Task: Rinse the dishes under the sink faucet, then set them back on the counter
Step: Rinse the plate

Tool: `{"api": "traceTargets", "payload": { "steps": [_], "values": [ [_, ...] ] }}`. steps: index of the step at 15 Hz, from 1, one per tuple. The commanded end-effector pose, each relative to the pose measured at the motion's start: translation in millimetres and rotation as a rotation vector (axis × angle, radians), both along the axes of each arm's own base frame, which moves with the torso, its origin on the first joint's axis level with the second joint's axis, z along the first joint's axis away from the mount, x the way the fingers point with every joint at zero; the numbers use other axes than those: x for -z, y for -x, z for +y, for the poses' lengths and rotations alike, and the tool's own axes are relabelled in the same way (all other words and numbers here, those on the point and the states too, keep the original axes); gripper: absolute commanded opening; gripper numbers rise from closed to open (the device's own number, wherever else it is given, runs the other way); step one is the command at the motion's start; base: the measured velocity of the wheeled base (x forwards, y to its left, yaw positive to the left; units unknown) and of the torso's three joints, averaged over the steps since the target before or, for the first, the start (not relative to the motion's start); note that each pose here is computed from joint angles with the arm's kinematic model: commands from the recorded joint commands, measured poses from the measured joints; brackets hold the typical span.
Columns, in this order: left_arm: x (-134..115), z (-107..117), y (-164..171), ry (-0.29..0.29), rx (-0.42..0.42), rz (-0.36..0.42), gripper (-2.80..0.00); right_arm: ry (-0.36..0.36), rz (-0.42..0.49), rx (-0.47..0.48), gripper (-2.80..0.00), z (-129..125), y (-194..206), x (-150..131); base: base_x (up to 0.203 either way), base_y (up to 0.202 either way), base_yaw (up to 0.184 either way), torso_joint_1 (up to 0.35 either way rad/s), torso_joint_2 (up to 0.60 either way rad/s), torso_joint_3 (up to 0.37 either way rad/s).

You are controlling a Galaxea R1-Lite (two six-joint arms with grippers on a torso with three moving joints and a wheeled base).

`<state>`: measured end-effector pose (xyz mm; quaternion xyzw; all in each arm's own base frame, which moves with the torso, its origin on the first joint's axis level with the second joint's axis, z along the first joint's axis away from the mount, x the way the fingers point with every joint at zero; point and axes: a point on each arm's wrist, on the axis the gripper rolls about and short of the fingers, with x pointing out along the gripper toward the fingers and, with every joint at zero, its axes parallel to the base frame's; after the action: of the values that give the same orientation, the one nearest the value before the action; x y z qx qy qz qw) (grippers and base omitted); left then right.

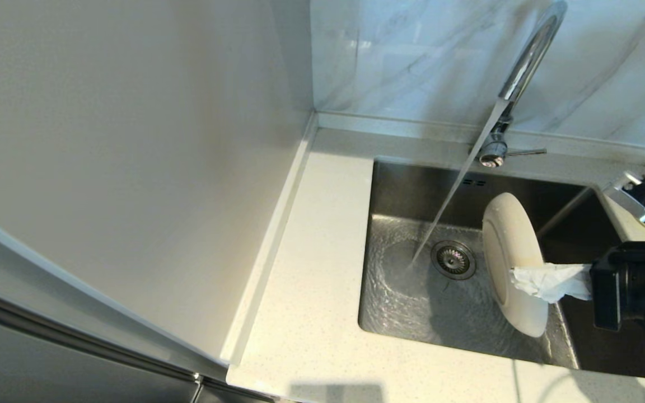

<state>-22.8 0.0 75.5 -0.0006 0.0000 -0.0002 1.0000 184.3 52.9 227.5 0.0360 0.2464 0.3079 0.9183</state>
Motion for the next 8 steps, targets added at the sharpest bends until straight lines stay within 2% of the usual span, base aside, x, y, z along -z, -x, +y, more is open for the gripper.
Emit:
{"api": "traceTargets", "payload": {
  "steps": [1,4,8],
  "values": [
    [0.0,0.0,0.0,0.0,0.0,0.0,-2.8,0.0,0.006,-0.025,-2.8,7.6,-11.2,-2.3,0.0,0.0,0.0,0.0,0.0,0.0],
    [0.0,0.0,0.0,0.0,0.0,0.0,-2.8,-0.009,-0.019,-0.023,-2.8,14.4,-33.4,-14.9,0.0,0.0,0.0,0.0,0.0,0.0],
    [0.0,0.0,0.0,0.0,0.0,0.0,-2.8,-0.012,-0.031,0.076,-2.8,18.1,-54.5,-25.0,0.0,0.0,0.0,0.0,0.0,0.0]
  ]
}}
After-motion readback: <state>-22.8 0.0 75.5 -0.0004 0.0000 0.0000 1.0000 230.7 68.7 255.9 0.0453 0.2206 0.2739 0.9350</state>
